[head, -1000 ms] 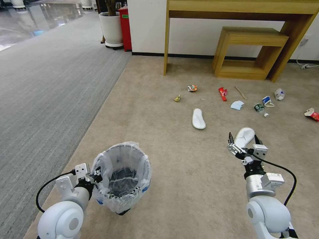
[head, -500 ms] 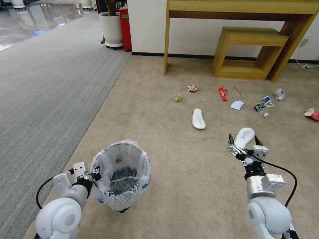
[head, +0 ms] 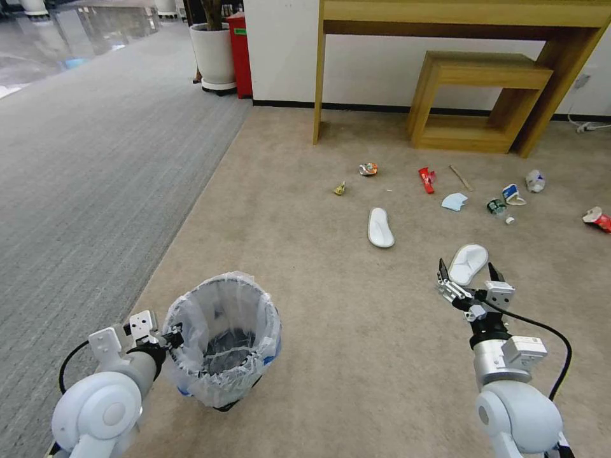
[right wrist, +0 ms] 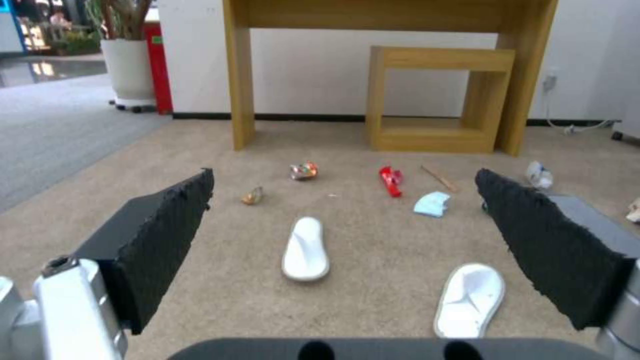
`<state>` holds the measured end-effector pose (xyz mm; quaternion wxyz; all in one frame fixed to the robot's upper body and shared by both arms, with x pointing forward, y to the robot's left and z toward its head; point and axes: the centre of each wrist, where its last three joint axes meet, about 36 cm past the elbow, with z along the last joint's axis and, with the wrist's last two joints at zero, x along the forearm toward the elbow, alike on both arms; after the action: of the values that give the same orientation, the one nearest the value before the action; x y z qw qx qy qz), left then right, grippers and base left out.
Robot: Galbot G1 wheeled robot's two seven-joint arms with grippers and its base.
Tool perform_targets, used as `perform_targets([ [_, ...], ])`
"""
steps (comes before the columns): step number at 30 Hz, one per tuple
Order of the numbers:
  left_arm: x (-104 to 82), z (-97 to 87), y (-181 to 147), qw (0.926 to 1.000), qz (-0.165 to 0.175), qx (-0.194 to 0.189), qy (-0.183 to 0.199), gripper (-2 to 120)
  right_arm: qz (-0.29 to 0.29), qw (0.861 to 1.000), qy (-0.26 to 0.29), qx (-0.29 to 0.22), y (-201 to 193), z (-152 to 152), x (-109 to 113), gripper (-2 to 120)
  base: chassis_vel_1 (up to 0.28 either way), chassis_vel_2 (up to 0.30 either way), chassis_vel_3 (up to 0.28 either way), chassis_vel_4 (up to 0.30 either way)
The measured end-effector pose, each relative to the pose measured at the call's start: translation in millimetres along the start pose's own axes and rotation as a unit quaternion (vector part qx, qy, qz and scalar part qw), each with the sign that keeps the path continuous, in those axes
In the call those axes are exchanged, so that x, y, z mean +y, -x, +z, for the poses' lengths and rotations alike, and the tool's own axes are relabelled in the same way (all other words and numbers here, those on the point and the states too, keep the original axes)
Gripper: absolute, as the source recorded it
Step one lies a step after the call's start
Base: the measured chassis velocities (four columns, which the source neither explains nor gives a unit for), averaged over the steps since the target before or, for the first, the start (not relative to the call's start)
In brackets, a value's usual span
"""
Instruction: Pick up the trash bin and place the garbage on the floor into it.
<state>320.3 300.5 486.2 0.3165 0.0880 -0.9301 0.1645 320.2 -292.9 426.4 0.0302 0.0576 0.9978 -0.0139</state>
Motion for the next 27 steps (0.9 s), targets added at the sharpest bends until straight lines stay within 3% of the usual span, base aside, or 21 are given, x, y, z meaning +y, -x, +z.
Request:
perform_targets([
  [27, -0.6, -2.8, -7.0, 0.9998, 0.003, -0.016, 0.012, 1, 0.013, 1.000, 0.000, -0.010, -5.5, -1.0, 1.3, 100, 0.000, 0.000, 0.000, 0.000],
])
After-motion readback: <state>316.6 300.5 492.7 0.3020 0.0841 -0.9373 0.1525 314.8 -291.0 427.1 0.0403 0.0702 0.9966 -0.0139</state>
